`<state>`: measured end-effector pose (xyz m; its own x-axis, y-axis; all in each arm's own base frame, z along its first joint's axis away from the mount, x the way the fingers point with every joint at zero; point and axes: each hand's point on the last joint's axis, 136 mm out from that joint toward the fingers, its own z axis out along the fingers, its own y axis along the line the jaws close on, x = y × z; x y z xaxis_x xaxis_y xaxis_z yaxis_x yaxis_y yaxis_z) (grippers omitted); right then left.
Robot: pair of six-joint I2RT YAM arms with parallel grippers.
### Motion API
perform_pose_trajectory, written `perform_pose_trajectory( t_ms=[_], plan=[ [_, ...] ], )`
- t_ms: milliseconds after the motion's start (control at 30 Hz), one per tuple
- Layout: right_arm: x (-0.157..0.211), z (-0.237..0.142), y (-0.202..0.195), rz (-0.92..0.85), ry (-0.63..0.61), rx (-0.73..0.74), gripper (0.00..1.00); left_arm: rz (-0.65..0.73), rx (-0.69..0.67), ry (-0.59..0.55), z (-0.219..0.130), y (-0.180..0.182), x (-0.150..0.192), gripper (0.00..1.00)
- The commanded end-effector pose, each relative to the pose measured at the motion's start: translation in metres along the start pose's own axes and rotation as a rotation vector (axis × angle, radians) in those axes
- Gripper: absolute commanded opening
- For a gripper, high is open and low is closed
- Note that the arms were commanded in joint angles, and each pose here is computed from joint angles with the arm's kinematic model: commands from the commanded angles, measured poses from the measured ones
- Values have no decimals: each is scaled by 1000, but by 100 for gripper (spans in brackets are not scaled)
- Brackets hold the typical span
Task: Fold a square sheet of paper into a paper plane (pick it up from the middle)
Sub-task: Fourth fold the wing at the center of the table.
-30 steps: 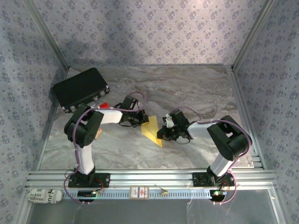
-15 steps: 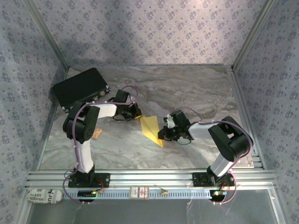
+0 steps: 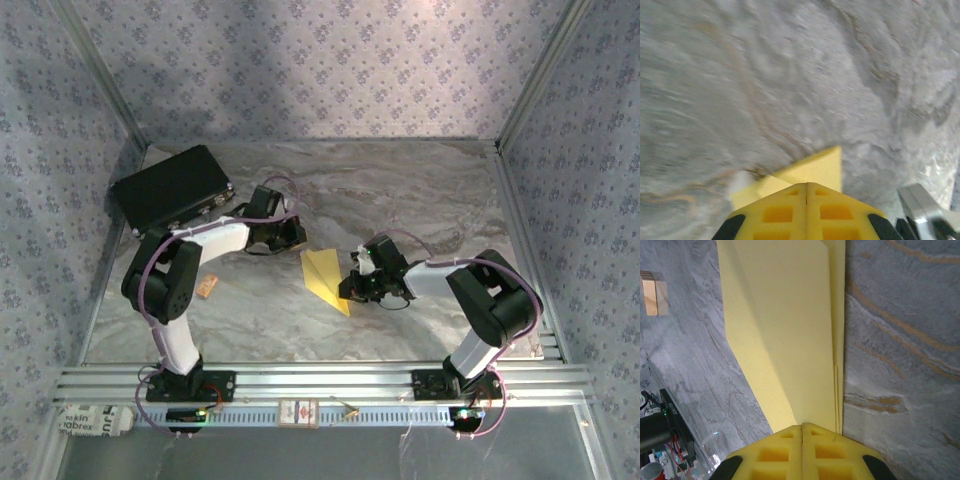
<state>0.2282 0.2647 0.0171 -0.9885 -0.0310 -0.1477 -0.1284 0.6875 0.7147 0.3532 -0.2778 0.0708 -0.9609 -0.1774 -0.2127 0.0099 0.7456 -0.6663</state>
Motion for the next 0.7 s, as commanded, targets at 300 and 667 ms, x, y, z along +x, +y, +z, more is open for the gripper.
perform_pose_trajectory(
  t_ms=[300,667],
  plan=[
    [35,-3,-47,102,95,178,0,-13,105,202,45,-31,110,4],
    [35,1,-47,104,104,173,0,-39,-39,205,61,8,131,3]
  ],
)
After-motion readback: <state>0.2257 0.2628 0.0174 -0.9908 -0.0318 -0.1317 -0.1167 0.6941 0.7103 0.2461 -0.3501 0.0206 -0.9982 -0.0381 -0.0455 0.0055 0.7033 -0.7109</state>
